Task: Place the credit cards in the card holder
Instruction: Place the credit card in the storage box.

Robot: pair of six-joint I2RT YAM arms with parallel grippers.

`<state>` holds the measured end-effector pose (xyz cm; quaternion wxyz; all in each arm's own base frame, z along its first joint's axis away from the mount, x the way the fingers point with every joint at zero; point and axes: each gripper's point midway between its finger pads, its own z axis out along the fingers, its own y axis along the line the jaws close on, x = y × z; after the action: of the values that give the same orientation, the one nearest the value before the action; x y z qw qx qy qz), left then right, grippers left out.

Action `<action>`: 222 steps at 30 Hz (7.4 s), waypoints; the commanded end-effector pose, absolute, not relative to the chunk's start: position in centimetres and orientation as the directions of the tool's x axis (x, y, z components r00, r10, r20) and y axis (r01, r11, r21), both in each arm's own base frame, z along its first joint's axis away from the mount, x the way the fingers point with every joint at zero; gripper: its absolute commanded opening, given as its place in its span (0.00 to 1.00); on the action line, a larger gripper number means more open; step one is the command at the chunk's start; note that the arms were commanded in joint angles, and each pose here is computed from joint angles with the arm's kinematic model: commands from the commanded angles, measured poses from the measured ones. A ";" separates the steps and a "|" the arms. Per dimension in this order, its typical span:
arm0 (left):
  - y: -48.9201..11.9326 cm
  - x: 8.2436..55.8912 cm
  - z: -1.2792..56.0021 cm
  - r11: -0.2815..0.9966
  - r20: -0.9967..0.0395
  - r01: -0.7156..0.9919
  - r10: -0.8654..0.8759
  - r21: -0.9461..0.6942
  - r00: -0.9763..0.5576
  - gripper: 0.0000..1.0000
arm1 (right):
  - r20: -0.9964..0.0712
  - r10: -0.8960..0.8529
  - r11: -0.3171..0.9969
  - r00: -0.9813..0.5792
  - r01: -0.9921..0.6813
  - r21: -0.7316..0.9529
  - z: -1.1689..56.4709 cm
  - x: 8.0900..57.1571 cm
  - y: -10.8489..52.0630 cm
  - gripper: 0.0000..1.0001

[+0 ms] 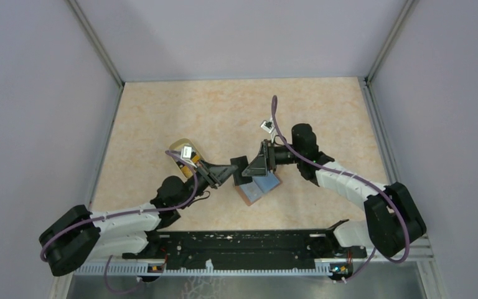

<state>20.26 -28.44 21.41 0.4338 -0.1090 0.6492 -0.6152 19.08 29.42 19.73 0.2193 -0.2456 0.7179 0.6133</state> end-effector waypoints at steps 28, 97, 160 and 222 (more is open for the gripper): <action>-30.2 20.5 23.9 0.277 -0.507 0.475 -0.720 -0.836 -0.473 0.06 | -0.736 -0.070 0.102 -0.673 -0.739 0.666 21.5 19.4 29.2 0.00; -31.2 15.9 24.8 0.208 -0.676 0.712 -0.565 -0.671 -0.473 0.36 | -0.861 -0.217 -0.114 -0.461 -0.863 0.491 22.3 15.3 28.8 0.00; -31.1 12.4 22.3 0.184 -0.806 0.816 -0.376 -0.548 -0.457 0.49 | -0.857 -0.192 -0.202 -0.478 -0.835 0.511 24.0 14.5 27.3 0.00; -29.9 13.8 22.8 0.177 -0.745 0.770 -0.453 -0.613 -0.490 0.00 | -0.766 -0.246 -0.174 -0.594 -0.750 0.638 21.4 15.5 27.6 0.00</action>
<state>14.08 -30.17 21.43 0.4770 0.1279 0.6171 -0.6126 15.03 27.84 20.93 0.1852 -0.4004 0.6224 0.6464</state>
